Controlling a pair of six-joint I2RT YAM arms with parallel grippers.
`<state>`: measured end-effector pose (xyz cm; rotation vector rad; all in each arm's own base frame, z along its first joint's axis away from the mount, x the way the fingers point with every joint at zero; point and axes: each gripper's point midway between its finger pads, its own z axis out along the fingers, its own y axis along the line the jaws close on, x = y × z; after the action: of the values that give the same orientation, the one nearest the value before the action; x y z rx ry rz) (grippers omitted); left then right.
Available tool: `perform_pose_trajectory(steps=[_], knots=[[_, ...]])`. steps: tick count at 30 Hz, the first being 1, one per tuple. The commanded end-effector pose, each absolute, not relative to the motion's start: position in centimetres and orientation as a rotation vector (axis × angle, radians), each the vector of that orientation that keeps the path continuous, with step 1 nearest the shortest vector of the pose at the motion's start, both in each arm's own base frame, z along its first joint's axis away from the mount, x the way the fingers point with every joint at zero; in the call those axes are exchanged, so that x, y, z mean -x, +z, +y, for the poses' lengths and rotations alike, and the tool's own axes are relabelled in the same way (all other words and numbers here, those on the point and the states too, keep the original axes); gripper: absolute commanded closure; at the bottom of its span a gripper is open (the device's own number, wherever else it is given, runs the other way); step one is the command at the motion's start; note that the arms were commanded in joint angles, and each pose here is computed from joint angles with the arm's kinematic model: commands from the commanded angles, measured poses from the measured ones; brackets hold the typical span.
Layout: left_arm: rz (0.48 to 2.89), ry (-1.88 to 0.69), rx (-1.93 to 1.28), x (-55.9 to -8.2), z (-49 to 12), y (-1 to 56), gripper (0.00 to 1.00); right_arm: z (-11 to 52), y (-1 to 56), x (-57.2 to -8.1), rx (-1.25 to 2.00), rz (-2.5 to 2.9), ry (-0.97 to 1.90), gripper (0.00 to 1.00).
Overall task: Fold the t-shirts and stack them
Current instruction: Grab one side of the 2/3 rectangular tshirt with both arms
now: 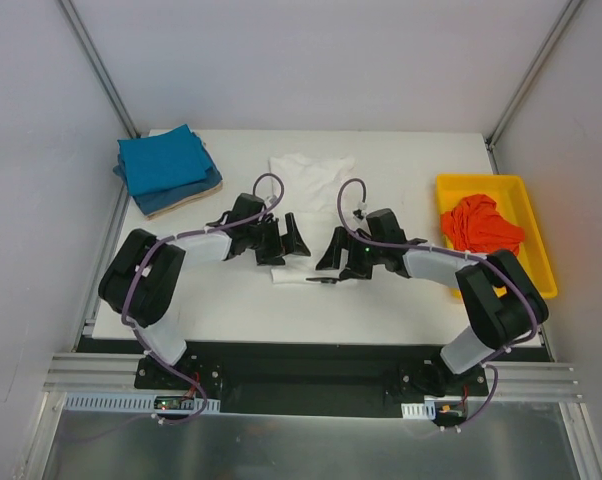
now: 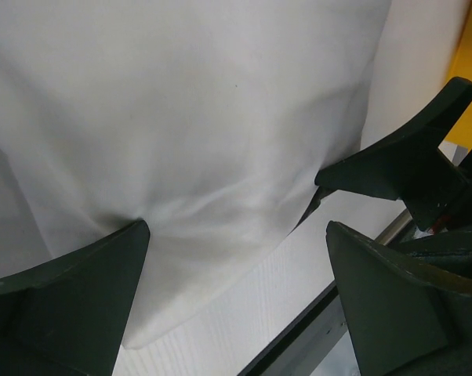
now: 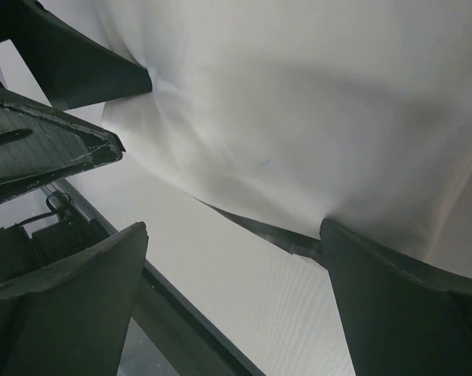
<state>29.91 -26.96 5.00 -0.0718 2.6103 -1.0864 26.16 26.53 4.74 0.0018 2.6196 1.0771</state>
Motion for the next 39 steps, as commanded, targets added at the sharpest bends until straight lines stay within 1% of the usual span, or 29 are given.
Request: perform_pose_trajectory(steps=[1, 8, 11, 15, 18, 19, 22, 24, 25, 27, 28, 33, 35, 37, 38, 39], knots=[[2.768, -1.021, 0.087, -23.7, -25.5, 2.2, 0.01, 26.2, 4.4, -22.4, 0.007, 2.656, 1.078, 0.03], [2.798, -0.999, 0.075, -18.1, -24.3, 1.9, 0.01, 25.1, 4.3, -17.6, 0.030, 2.677, 0.988, 0.03], [2.776, -1.011, 0.062, -17.1, -24.4, 2.7, 0.01, 25.1, 5.0, -16.7, 0.069, 2.660, 0.958, 0.03], [2.698, -1.036, 0.034, -17.8, -24.9, 5.1, 0.01, 25.0, 9.0, -17.6, 0.150, 2.531, 0.896, 0.03], [2.620, -1.049, -0.001, -18.6, -25.1, 7.9, 0.01, 24.4, 11.8, -18.7, 0.143, 2.443, 0.847, 0.03], [2.589, -1.059, -0.019, -18.9, -25.3, 9.0, 0.01, 23.6, 13.6, -19.4, 0.117, 2.367, 0.816, 0.03], [2.523, -1.075, -0.057, -18.5, -25.2, 11.5, 0.01, 20.9, 16.2, -20.6, 0.017, 2.247, 0.706, 0.03], [2.496, -1.055, -0.046, -18.0, -24.5, 12.3, 0.01, 19.1, 18.2, -20.3, -0.049, 2.158, 0.707, 0.03], [2.513, -1.040, -0.016, -17.6, -24.0, 11.8, 0.01, 17.9, 18.3, -20.6, -0.106, 2.130, 0.664, 0.03], [2.513, -1.021, 0.024, -17.1, -23.2, 11.8, 0.01, 15.3, 17.5, -19.7, -0.339, 2.150, 0.627, 0.03], [2.562, -0.976, 0.083, -16.4, -22.3, 10.5, 0.01, 14.0, 16.8, -19.7, -0.408, 2.149, 0.567, 0.03], [2.622, -0.923, 0.231, -14.6, -20.4, 7.8, 0.01, 13.7, 15.1, -18.3, -0.362, 2.202, 0.567, 0.03], [2.650, -0.906, 0.275, -14.1, -20.0, 6.7, 0.05, 14.4, 14.2, -18.1, -0.331, 2.232, 0.593, 0.03], [2.673, -0.884, 0.304, -13.9, -19.8, 5.9, 0.12, 15.2, 13.1, -17.7, -0.292, 2.295, 0.595, 0.03], [2.686, -0.879, 0.310, -13.8, -19.7, 5.7, 0.18, 15.7, 12.9, -17.8, -0.278, 2.311, 0.602, 0.03], [2.712, -0.863, 0.322, -13.6, -19.7, 5.1, 0.22, 16.0, 12.7, -17.7, -0.263, 2.332, 0.606, 0.03]])
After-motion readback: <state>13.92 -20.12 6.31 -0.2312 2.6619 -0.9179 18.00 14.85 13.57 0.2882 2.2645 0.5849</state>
